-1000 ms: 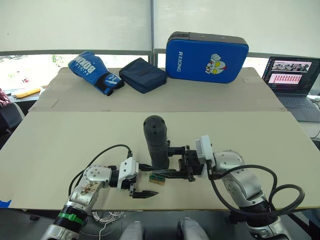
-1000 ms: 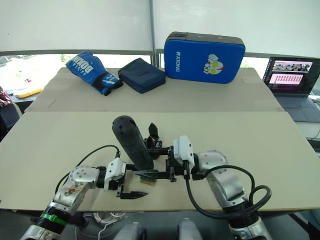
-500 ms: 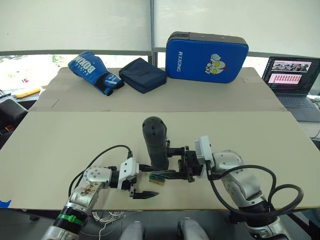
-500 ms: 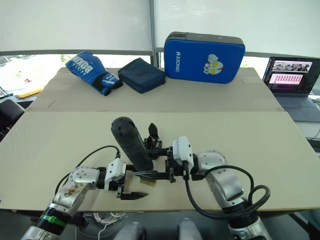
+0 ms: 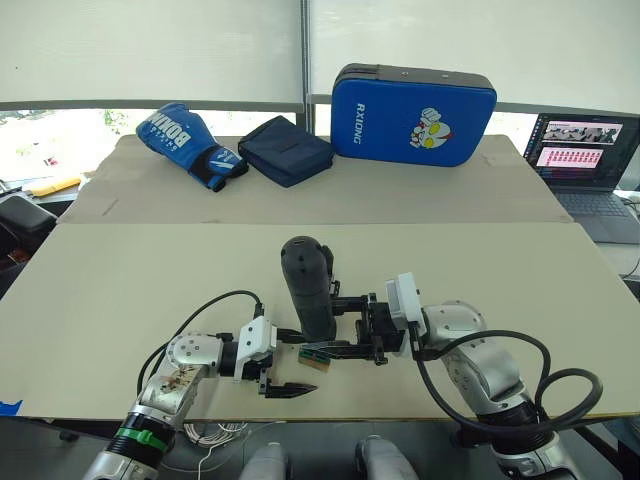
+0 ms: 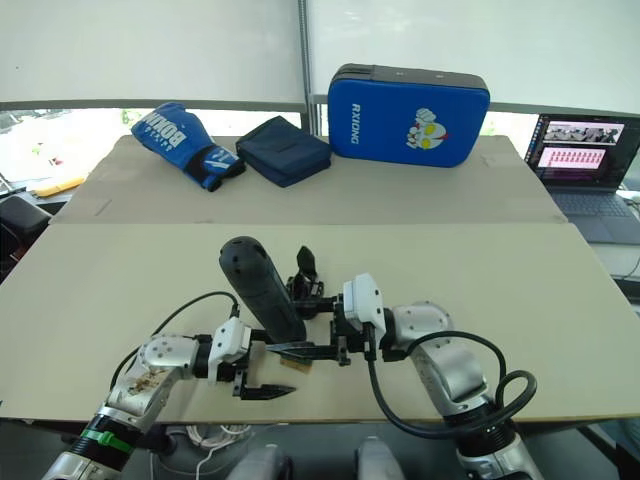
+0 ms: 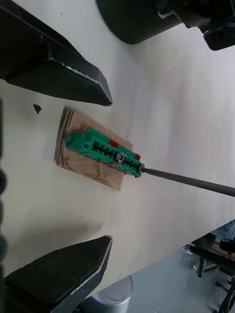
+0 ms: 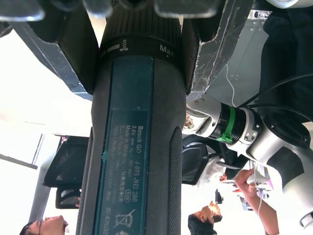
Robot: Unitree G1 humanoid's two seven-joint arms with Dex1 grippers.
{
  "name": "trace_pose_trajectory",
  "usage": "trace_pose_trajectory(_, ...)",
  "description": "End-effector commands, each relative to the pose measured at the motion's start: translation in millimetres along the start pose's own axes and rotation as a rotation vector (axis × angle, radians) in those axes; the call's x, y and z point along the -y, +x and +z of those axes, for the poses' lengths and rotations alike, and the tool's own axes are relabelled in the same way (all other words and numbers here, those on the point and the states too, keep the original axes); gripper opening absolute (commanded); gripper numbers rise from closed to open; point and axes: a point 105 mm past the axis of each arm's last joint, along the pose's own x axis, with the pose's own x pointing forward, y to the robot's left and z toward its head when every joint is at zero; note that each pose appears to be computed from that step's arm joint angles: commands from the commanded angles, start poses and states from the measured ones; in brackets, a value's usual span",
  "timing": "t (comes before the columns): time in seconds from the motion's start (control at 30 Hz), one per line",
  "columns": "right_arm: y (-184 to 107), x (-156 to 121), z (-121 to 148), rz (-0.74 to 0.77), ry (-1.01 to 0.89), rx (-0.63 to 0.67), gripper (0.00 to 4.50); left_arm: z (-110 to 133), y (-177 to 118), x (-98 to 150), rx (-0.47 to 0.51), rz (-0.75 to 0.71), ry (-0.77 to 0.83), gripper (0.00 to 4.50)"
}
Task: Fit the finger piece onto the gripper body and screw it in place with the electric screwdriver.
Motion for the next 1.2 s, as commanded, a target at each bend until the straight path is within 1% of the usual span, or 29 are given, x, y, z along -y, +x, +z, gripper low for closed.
trace_pose_trajectory(0.03, -0.4, 1.3, 5.9, -0.005, -0.032, 0.021, 1.94, -10.4, 1.8, 3.6, -0.014, -0.003, -0.031, 4.5)
trace_pose_trajectory(0.67, -4.1, 8.9, 4.4, -0.038, -0.024, 0.032, 1.94, -10.0, 3.4, -0.9, 0.008, 0.019, -0.021, 4.5)
trace_pose_trajectory(1.0, -3.9, 7.0, 20.9, -0.014, -0.053, 0.068, 1.94, -0.9, 2.3, -5.1, 0.034, 0.032, -0.002, 4.5)
trace_pose_trajectory(1.2, -4.0, 5.7, 33.8, -0.01, -0.069, 0.092, 1.94, 6.2, -4.0, -8.8, 0.058, 0.05, 0.023, 4.5)
